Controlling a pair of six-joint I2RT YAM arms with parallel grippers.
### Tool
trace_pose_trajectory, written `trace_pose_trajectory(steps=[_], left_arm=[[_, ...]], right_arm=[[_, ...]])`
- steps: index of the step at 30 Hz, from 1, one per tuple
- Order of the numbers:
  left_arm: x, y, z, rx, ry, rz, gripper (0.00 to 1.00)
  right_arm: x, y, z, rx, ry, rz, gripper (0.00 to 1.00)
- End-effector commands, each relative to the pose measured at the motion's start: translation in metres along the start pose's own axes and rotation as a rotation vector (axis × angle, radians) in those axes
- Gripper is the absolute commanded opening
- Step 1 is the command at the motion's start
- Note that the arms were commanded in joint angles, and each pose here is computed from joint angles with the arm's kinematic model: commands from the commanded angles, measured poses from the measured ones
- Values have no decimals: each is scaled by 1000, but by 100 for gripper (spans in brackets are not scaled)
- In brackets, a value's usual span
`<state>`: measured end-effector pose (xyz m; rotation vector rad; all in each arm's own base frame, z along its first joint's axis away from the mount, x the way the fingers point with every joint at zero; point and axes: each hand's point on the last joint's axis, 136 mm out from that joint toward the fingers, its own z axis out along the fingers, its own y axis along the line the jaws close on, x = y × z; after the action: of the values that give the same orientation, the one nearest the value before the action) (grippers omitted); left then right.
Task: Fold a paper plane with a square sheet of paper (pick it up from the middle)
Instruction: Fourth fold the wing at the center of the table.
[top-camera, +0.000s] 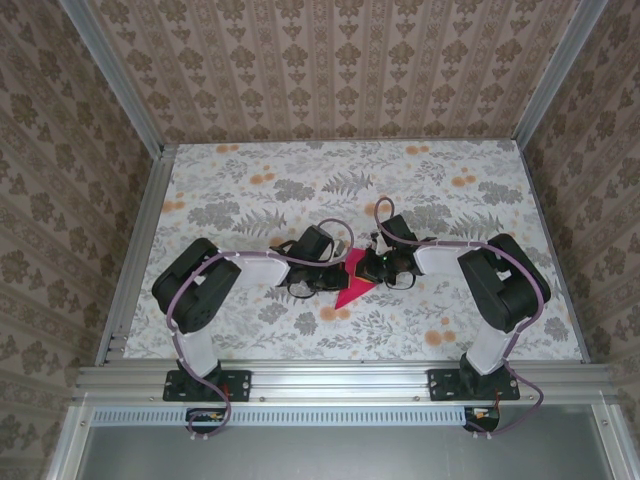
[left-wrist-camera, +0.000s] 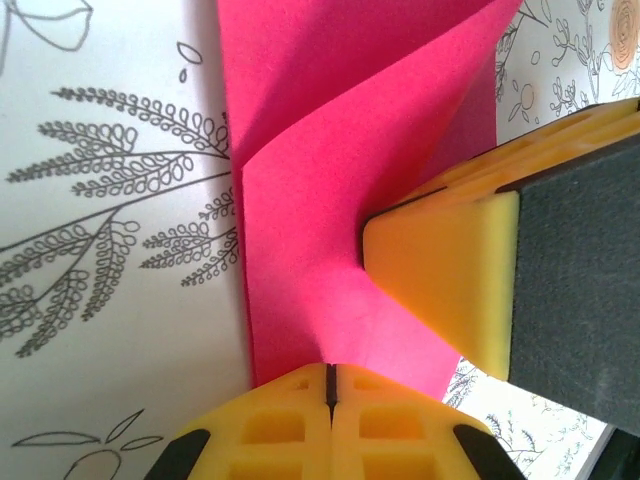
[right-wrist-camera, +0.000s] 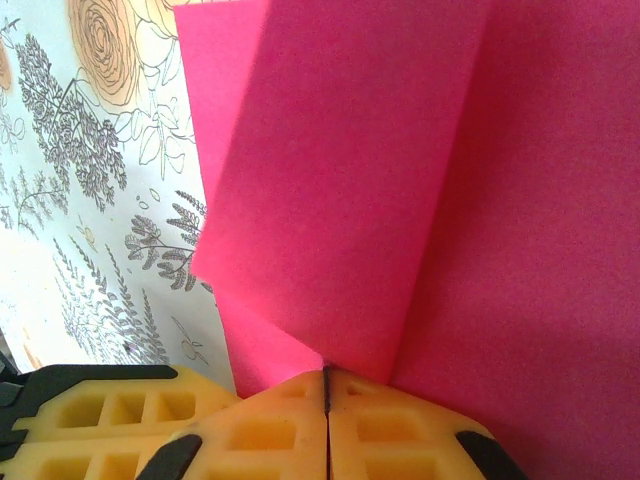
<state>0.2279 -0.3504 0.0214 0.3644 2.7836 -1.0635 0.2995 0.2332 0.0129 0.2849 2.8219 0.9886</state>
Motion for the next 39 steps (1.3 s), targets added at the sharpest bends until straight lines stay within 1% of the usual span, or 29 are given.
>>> trace_pose_trajectory(steps=[1, 7, 11, 15, 18, 20, 26, 31, 33, 39], left_arm=[[14, 20, 3, -88, 56, -27, 2], [19, 25, 3, -113, 69, -27, 2], [9, 11, -4, -79, 39, -5, 4], [-9, -11, -22, -46, -28, 37, 11], [-19, -18, -36, -55, -88, 60, 16], [-21, -17, -40, -59, -109, 67, 18], [-20, -29, -35, 20, -106, 80, 18], [-16, -41, -27, 69, -65, 99, 16], [-13, -40, -21, 60, -35, 106, 15], [-2, -21, -6, -12, 26, 68, 10]], right_arm=[[2, -12, -4, 65, 1, 5, 8], [-5, -5, -7, 48, -7, -9, 9], [-5, -4, -9, 49, -9, -10, 9], [-1, -10, -6, 63, 3, -5, 10], [0, -12, -5, 66, 7, 0, 10], [0, -11, -5, 65, 6, -1, 10], [0, -10, -5, 63, 7, -4, 10], [1, -11, -4, 66, 9, -3, 10], [1, -11, -4, 66, 9, -1, 10], [0, -8, -5, 58, 7, -2, 10]])
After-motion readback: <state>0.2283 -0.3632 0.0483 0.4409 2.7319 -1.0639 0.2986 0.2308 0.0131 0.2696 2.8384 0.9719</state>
